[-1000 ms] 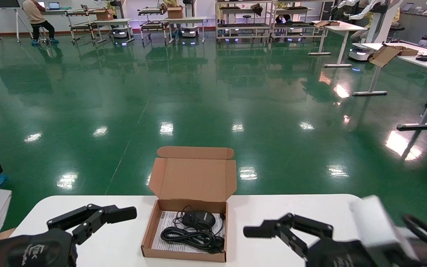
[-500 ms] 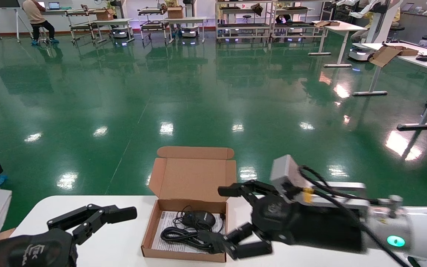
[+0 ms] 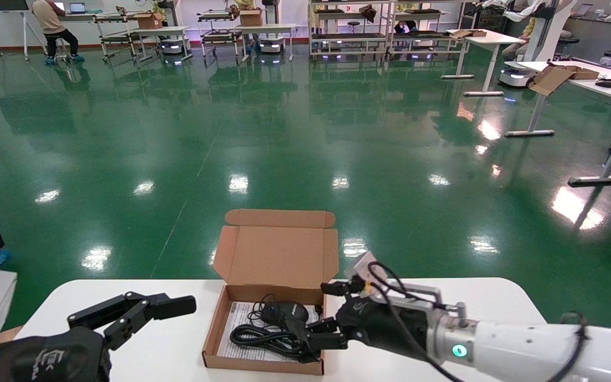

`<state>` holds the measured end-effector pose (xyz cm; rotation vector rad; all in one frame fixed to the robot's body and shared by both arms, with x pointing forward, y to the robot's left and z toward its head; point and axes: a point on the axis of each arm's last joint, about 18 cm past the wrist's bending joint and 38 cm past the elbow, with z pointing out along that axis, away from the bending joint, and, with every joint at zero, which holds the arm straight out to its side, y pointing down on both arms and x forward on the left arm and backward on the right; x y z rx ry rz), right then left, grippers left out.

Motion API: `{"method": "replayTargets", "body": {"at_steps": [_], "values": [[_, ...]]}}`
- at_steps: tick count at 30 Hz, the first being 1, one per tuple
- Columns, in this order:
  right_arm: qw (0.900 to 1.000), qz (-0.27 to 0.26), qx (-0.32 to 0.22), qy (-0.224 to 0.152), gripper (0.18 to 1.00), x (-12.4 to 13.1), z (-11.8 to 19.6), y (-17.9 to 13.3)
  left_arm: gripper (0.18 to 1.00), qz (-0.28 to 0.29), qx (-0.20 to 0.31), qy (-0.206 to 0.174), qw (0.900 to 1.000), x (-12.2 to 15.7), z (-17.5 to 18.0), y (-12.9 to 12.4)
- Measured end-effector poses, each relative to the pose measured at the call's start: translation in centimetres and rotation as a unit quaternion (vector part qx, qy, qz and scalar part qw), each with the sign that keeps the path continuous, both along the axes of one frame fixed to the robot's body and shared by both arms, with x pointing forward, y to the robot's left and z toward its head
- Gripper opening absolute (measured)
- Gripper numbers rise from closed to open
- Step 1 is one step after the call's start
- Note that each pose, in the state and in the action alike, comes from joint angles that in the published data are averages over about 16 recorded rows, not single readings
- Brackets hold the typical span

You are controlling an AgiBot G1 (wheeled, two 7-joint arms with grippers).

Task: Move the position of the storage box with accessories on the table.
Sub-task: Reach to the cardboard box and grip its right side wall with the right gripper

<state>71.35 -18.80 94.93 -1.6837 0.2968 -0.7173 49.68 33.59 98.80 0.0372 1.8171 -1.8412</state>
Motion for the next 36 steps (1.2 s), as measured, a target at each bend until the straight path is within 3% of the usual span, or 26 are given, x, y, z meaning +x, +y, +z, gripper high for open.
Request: {"method": "replayTargets", "body": {"at_steps": [14, 36], "values": [[0.995, -0.088, 0.005, 0.043, 1.000, 3.7, -4.3, 0.5, 1.000, 0.000, 0.000, 0.000, 1.0000, 0.0, 0.0, 0.0], [0.988, -0.128, 0.020, 0.079, 1.000, 4.4, -8.5, 0.4, 1.000, 0.000, 0.000, 0.000, 1.0000, 0.0, 0.0, 0.0]]}}
